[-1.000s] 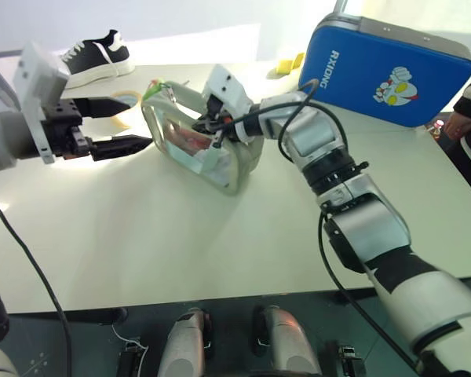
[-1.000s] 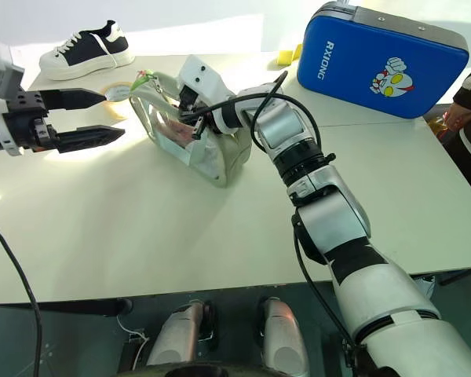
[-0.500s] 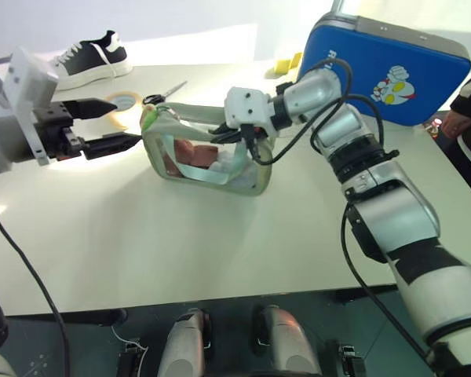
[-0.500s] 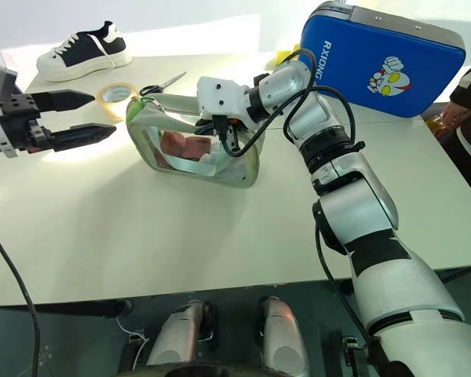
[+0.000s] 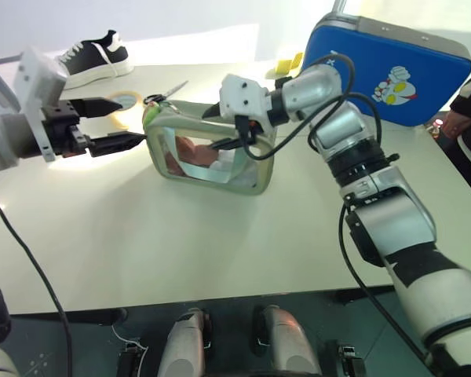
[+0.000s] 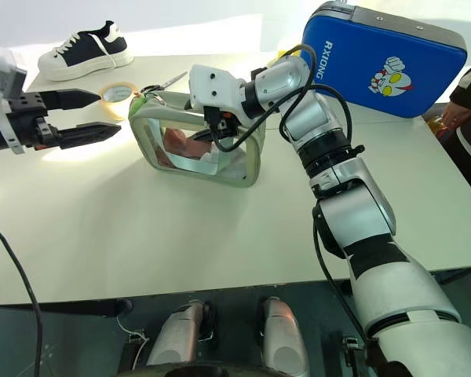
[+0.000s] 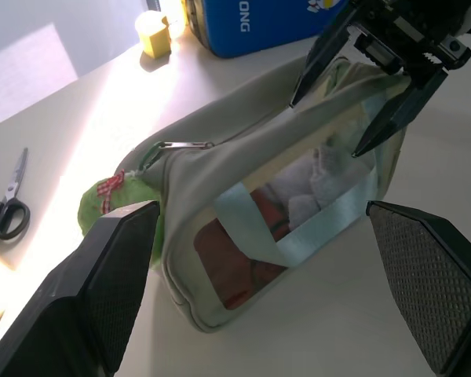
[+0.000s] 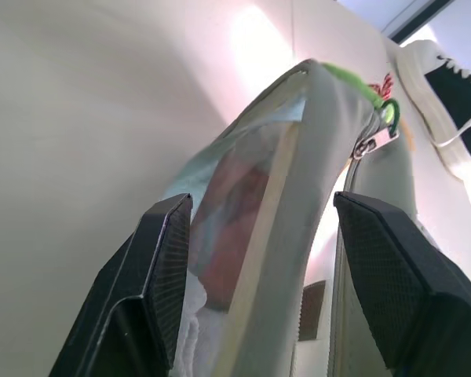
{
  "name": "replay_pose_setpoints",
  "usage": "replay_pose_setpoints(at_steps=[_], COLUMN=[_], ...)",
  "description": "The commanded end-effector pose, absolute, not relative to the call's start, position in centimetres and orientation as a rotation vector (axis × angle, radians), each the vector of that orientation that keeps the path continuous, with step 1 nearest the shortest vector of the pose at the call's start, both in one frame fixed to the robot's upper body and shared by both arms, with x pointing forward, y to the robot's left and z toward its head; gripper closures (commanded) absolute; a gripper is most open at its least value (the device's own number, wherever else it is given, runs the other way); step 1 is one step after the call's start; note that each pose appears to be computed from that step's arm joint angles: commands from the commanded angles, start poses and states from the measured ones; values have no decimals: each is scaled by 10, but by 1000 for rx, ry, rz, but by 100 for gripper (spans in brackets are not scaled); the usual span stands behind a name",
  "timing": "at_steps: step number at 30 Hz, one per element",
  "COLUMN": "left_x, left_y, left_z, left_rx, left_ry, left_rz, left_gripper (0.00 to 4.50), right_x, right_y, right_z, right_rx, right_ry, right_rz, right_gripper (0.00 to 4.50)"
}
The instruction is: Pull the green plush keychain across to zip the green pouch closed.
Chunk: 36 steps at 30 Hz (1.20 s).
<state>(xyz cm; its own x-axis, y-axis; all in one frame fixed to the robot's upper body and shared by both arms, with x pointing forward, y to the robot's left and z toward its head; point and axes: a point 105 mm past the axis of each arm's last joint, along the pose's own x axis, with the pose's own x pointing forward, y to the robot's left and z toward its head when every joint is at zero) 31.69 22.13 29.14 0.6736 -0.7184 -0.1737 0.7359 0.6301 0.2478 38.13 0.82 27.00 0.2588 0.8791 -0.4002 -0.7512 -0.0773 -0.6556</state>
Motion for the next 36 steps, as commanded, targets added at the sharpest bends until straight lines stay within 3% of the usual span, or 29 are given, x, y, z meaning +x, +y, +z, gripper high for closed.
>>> replay_pose_setpoints(at_steps=[1, 2, 5, 9, 19, 22, 26, 34, 36], left_x=[314, 313, 311, 309, 304, 306, 307, 310, 310], left_y=[219, 218, 218, 221, 226, 227, 224, 223, 222], left_z=[306, 307, 306, 304, 304, 306, 303, 305, 305], left_rx=[359, 360, 366, 373, 376, 363, 369, 372, 374], left_ry=[8, 7, 9, 20, 26, 14, 23, 24, 24], left_rz=[-828, -832, -831, -816, -794, -787, -804, -809, -812], left_gripper=[0, 0, 0, 0, 0, 0, 0, 0, 0], right_x=[372, 372, 381, 390, 374, 376, 385, 392, 395], right_y=[28, 30, 30, 25, 34, 31, 27, 25, 25], right_z=[273, 270, 261, 255, 309, 313, 298, 269, 263], right_rx=[-926, -927, -953, -991, -870, -824, -825, -842, -859], right_ry=[-194, -184, -153, -143, -264, -243, -175, -81, -72], right_rz=[1365, 1362, 1322, 1285, 1310, 1285, 1243, 1249, 1244], right_gripper=[150, 150, 230, 442, 442, 364, 169, 169, 223])
